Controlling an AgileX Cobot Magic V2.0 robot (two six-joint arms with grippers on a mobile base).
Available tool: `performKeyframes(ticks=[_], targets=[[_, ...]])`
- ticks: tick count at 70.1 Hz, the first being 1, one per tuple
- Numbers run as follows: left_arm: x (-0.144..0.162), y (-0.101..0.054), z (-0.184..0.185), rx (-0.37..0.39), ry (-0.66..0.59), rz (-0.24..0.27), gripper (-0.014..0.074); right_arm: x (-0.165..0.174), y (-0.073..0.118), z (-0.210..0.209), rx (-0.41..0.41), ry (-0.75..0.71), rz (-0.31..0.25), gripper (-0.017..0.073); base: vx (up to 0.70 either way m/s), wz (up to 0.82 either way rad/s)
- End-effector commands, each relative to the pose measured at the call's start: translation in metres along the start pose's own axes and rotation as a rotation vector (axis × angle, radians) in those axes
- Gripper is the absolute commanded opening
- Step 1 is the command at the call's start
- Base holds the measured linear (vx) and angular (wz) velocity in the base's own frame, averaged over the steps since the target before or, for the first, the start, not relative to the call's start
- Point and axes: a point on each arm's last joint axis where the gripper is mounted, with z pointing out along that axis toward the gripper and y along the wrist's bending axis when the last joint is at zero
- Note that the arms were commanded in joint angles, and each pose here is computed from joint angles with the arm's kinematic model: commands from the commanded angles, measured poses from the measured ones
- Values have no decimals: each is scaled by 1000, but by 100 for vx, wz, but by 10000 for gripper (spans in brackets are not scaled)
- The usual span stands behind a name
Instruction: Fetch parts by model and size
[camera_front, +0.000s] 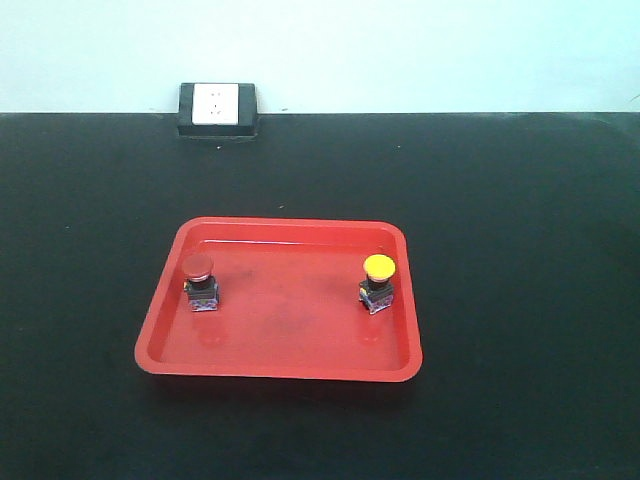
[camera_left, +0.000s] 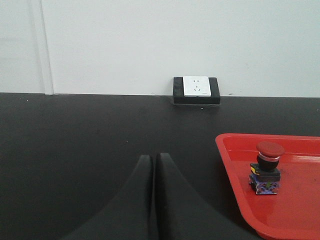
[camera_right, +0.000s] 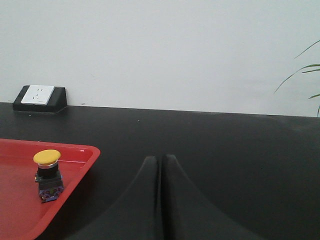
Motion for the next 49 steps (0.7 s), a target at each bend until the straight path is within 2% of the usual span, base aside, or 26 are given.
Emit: performKeyframes(ticks=[1, 49], targets=[[-12, -1, -2, 9, -106, -15, -8, -5, 0, 0, 7, -81, -12, -10, 0, 0], [-12, -1, -2, 9, -106, -15, -8, -5, 0, 0, 7, -80, -12, -10, 0, 0]])
